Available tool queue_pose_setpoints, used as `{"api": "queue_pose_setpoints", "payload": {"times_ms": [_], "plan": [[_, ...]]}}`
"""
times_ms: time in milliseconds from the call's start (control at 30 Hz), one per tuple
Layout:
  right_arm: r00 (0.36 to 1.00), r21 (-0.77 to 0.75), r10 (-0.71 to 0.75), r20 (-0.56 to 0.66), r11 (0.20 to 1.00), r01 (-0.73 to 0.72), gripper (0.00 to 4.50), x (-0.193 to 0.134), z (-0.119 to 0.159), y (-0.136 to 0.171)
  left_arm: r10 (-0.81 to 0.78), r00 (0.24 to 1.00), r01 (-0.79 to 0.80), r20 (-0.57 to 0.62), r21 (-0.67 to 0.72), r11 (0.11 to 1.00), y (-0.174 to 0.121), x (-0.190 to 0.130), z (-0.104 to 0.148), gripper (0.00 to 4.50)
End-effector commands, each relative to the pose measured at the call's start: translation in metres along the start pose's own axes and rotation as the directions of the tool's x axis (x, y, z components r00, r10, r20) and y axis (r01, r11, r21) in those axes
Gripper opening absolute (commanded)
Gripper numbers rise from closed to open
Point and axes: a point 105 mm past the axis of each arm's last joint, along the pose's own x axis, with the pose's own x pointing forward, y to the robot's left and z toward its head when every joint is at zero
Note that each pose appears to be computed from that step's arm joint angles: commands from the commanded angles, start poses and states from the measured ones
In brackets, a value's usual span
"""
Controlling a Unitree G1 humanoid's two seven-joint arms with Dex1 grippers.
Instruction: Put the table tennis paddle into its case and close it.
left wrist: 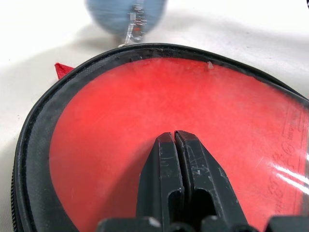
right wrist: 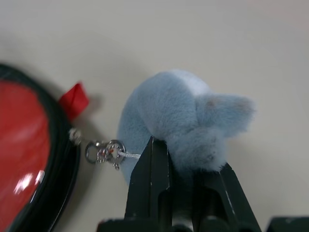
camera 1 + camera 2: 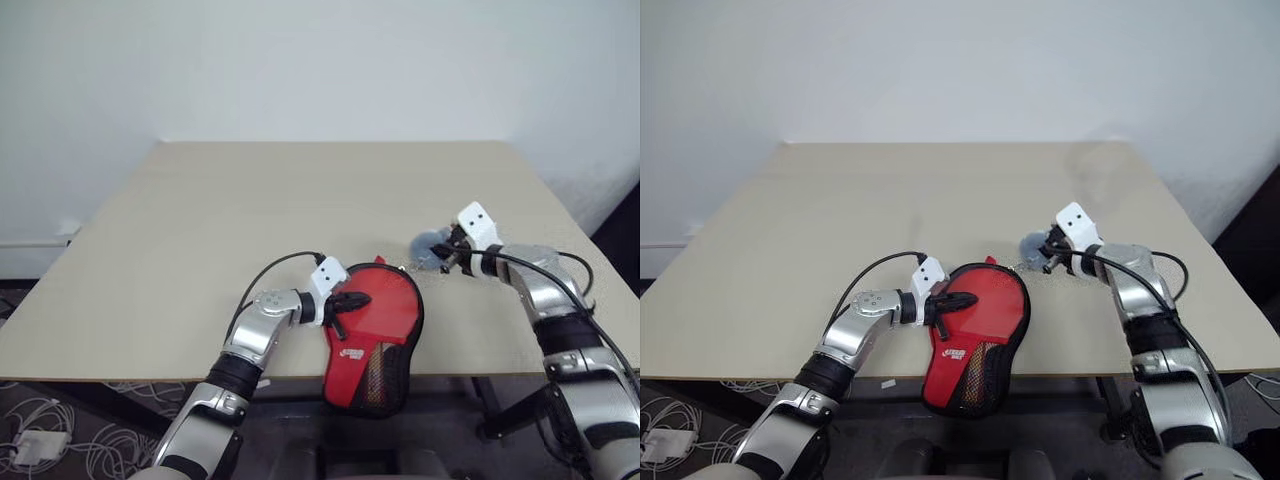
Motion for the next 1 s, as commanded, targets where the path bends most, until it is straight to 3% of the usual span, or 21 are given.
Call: {"api": "queue_pose_setpoints", "payload": {"times_ms": [33, 167, 500, 767, 900, 1000], "plan": [[0.996, -0.024, -0.044, 0.073, 0.999, 0.046, 0.05, -0.024, 0.023, -0.009, -0.023, 0.996, 0.019, -0.09, -0.04, 0.999, -0.006, -0.001, -0.026, 0.0], [0.997, -0.023, -0.023, 0.073, 0.999, 0.025, 0.05, -0.031, 0.022, 0.0, -0.037, 0.994, 0.034, -0.099, -0.034, 0.999, -0.007, -0.001, -0.028, 0.0], [0.949, -0.077, 0.313, 0.024, 0.947, -0.311, 0.05, -0.07, -0.004, 0.065, -0.067, 0.992, 0.066, -0.109, -0.018, 0.998, -0.009, 0.007, -0.027, 0.0], [0.924, -0.083, 0.383, -0.021, 0.92, -0.383, 0.05, -0.086, -0.019, 0.08, -0.082, 0.99, 0.081, -0.111, -0.014, 0.997, -0.011, 0.01, -0.027, 0.0], [0.89, -0.068, 0.454, -0.045, 0.887, -0.456, 0.05, -0.099, -0.024, 0.088, -0.084, 0.99, 0.083, -0.112, -0.011, 0.997, -0.01, 0.01, -0.026, 0.0], [0.831, -0.042, 0.55, -0.085, 0.831, -0.554, 0.05, -0.116, -0.032, 0.098, -0.083, 0.99, 0.083, -0.112, -0.009, 0.997, -0.01, 0.01, -0.026, 0.0]]}}
